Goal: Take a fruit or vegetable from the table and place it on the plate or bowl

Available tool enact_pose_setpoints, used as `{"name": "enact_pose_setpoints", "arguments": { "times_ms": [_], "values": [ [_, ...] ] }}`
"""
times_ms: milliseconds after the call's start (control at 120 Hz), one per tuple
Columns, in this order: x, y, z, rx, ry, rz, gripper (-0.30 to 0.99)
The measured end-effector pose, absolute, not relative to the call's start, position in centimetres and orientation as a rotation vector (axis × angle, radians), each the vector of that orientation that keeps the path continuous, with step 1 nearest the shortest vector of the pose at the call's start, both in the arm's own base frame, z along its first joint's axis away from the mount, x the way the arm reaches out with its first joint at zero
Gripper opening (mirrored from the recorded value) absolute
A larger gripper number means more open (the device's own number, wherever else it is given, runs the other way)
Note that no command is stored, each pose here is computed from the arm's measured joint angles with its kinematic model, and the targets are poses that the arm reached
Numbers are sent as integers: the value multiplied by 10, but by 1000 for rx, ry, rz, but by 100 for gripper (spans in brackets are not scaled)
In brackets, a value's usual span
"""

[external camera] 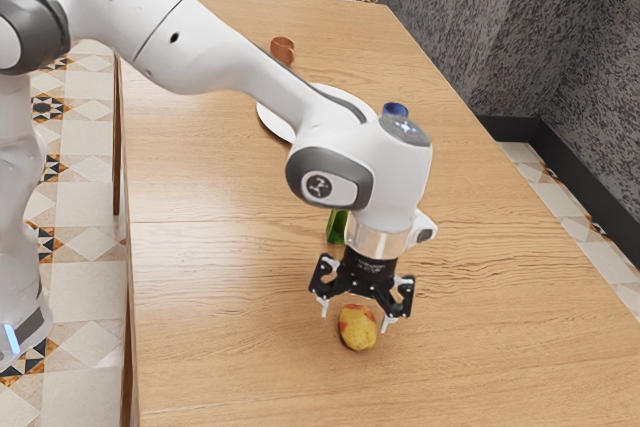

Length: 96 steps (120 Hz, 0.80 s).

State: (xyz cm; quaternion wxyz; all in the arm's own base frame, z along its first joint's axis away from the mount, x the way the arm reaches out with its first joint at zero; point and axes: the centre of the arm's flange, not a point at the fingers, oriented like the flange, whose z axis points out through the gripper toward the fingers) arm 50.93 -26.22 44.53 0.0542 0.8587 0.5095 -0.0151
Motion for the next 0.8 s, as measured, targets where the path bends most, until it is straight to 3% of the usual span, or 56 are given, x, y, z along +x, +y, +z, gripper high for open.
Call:
{"name": "enact_pose_setpoints", "arguments": {
  "times_ms": [800],
  "values": [
    [516, -259, 442, 2579, 1563, -31, 69]
  ]
}}
